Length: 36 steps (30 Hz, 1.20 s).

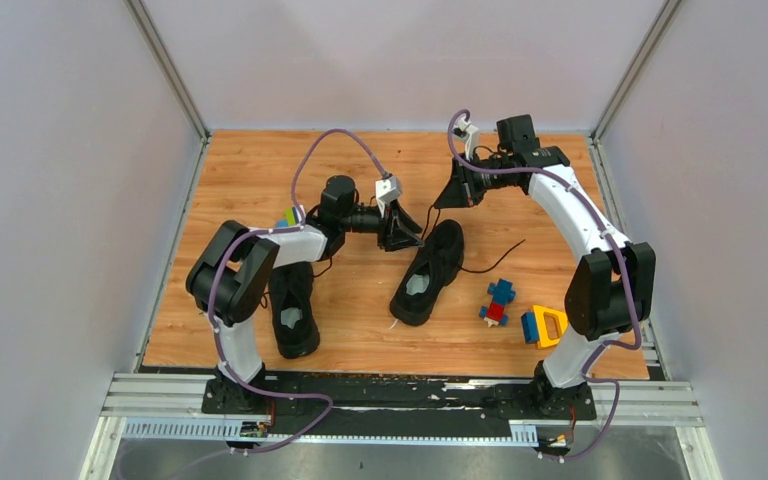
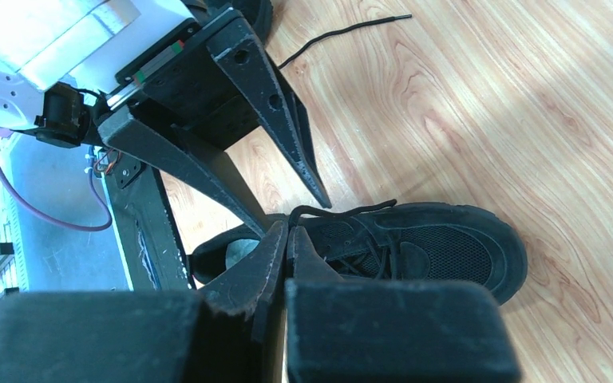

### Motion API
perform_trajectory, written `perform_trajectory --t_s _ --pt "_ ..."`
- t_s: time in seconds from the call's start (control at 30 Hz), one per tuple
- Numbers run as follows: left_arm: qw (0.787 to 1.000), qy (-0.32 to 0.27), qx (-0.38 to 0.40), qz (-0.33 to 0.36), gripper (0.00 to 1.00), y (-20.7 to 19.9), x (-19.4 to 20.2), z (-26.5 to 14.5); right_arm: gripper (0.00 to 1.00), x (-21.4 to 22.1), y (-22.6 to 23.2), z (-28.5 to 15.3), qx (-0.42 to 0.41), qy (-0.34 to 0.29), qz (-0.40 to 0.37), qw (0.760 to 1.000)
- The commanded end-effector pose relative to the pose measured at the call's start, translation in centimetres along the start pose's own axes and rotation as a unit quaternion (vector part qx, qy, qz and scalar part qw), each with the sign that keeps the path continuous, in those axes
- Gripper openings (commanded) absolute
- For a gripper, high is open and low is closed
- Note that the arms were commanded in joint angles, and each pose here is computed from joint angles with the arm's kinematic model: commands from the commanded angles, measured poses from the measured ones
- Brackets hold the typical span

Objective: Tie the shoes
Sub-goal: Wrap the shoelace around the shoelace.

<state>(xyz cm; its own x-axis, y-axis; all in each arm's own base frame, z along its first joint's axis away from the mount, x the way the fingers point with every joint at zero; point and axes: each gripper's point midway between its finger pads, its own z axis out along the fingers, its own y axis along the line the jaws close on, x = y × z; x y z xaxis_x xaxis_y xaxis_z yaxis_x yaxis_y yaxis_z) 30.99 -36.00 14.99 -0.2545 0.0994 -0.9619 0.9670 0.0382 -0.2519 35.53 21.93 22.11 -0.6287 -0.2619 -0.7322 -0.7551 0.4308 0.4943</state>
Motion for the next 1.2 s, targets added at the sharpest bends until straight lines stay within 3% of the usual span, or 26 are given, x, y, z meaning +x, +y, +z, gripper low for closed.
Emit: perform_trajectory --t_s 0.0,0.33,0.67,0.93,1.17 --pt "0.999 -0.022 -0.014 0.026 0.54 1.5 -1.5 0.1 0.0 -1.3 1.4 -0.6 -0.022 -0.014 -0.031 0.999" --pt "0.999 -0.039 -0.006 0.028 0.58 3.2 -2.6 1.1 0.0 -1.2 1.6 -0.6 -0.026 -0.014 -0.029 0.999" --pt "0.992 -0.013 0.125 0.003 0.58 -1.5 -1.9 1.0 0.0 -1.1 1.4 -0.5 -0.022 -0.013 -0.025 0.999" --pt "0.993 0.014 0.113 0.015 0.56 -2.4 -0.3 0.0 0.0 -1.1 1.3 -0.5 -0.022 -0.013 -0.021 0.999" --pt "0.998 -0.018 0.064 0.012 0.56 -1.6 -1.2 0.5 0.0 -1.3 1.1 -0.5 -0.015 -0.014 -0.016 1.0"
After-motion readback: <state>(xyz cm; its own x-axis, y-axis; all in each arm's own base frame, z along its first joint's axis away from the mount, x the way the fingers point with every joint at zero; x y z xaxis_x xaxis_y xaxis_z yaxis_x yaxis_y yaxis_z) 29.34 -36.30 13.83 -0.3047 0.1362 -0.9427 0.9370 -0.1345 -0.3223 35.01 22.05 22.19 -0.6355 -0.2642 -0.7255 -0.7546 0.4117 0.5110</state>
